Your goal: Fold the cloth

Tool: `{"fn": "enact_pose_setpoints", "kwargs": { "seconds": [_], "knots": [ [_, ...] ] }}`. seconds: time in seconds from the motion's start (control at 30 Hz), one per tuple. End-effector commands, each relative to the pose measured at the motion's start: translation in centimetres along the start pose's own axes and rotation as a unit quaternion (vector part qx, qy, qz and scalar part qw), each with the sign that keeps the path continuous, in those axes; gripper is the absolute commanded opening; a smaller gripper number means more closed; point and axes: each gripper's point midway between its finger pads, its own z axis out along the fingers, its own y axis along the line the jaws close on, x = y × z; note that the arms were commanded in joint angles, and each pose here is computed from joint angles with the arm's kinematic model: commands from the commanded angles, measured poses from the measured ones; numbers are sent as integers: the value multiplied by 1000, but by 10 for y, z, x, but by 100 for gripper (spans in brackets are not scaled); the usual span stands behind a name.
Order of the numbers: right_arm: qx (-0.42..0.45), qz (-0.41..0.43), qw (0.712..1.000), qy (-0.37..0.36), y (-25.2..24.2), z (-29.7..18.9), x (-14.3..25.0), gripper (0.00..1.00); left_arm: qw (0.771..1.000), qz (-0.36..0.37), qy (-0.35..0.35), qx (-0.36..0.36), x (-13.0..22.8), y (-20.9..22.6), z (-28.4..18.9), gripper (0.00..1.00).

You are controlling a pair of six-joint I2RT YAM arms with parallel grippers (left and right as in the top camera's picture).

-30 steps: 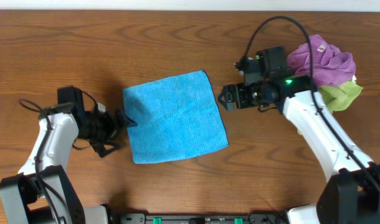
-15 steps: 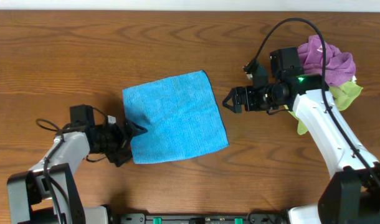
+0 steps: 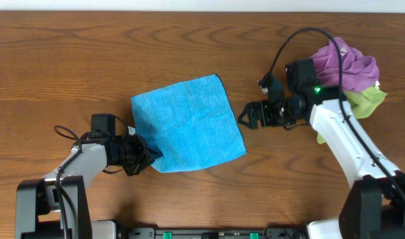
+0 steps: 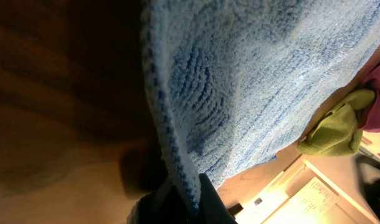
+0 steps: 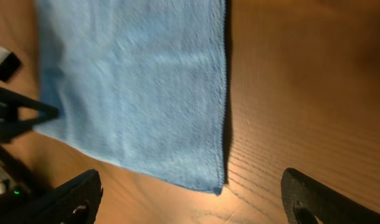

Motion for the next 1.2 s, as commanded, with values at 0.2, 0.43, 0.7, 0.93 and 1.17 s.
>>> {"fn": "enact_pose_setpoints", "kwargs": {
  "seconds": [0.2,0.43,0.7,0.93,1.17],
  "knots": [
    [-50,50,997,32,-9,39,53,89,999,15,22,21,7,-5,0,6],
    [-63,56,996,39,-6,52,67,84,999,23,31,30,11,-8,0,6],
    [-46,56,997,19,-11,65,67,80,998,30,45,36,17,-8,-1,6],
    [-48,58,997,10,-10,74,60,76,998,30,52,30,21,-5,-1,6],
    [-47,59,996,49,-10,97,76,67,998,31,56,28,23,-3,-1,6]
  ]
}}
